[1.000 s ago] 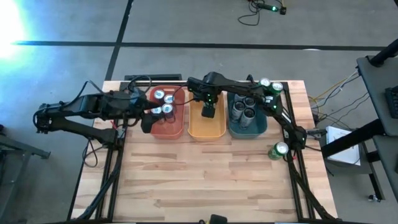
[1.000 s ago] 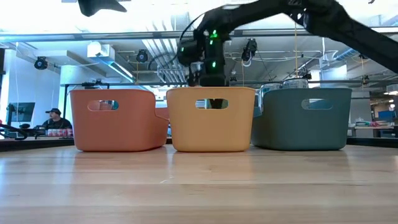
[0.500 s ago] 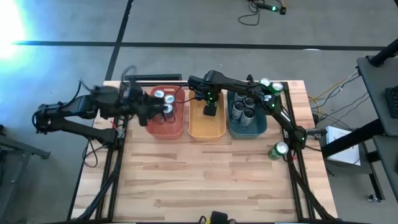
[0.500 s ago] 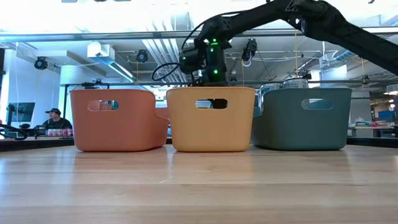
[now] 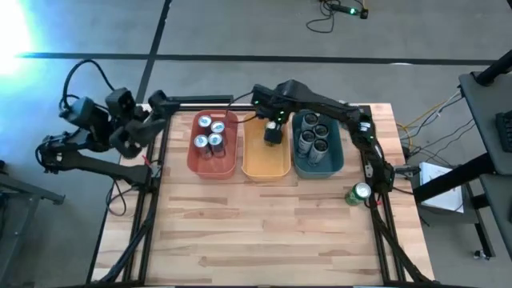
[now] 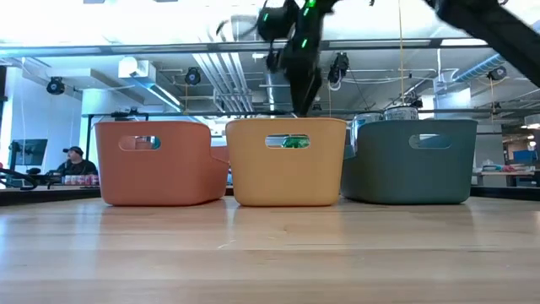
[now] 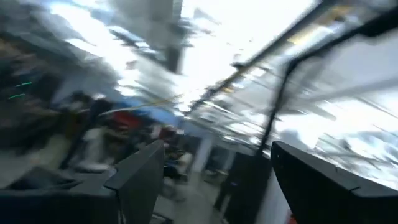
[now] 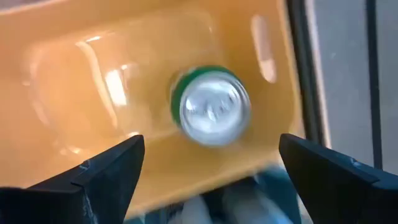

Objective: Sort soda cans
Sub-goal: Put the green soda can into the yellow bin

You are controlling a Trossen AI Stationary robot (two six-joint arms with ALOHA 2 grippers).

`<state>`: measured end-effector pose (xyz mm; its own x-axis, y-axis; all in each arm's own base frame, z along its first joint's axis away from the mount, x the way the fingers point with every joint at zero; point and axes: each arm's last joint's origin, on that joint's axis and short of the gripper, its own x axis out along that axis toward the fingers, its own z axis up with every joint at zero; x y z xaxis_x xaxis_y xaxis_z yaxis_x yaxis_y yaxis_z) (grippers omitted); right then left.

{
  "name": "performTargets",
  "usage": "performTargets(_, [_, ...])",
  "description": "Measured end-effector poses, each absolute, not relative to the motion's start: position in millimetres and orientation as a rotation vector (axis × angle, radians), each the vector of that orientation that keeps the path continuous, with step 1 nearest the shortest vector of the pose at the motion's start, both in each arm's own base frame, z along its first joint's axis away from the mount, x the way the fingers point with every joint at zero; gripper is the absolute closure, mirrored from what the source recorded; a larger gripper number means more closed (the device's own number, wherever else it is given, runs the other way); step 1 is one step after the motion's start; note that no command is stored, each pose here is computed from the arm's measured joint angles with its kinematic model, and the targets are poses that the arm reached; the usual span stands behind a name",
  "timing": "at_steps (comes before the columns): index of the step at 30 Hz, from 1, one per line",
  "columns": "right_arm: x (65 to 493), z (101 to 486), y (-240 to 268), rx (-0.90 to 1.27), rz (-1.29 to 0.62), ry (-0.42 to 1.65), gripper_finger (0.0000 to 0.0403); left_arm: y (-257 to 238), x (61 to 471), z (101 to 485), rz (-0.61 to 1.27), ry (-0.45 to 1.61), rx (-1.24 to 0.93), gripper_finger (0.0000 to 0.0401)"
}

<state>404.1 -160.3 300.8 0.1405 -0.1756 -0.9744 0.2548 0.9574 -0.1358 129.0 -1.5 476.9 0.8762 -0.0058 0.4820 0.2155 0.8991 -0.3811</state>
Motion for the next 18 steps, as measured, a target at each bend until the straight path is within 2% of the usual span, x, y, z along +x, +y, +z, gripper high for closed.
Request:
performTargets(4, [386.0,337.2,-128.6,0.032,-0.281,1.366,0.0035,-11.5,145.2,476.6,-0.274,-0.598,-0.311,0.0123])
performTargets(8, [374.0,350.7,-81.1,0.022,-0.226,1.384,0.0035,-17.2,157.0,473.6,-0.331,-0.756,-0.256,0.0123])
performTargets(11, [355.4,362.6,-35.0,0.038,-0.192,1.374,0.0035,-17.0,161.9,472.6,-0.314,-0.756,-0.261,0.0123])
performTargets(15, [310.3,371.1,24.7,0.119,-0.156,1.382,0.0034,-19.3,174.5,466.2,-0.277,-0.709,-0.284,0.0123])
performTargets(18, [269.7,366.4,54.1,0.200,-0.215,1.403,0.0033,-25.4,185.7,459.8,-0.238,-0.666,-0.335,0.0125])
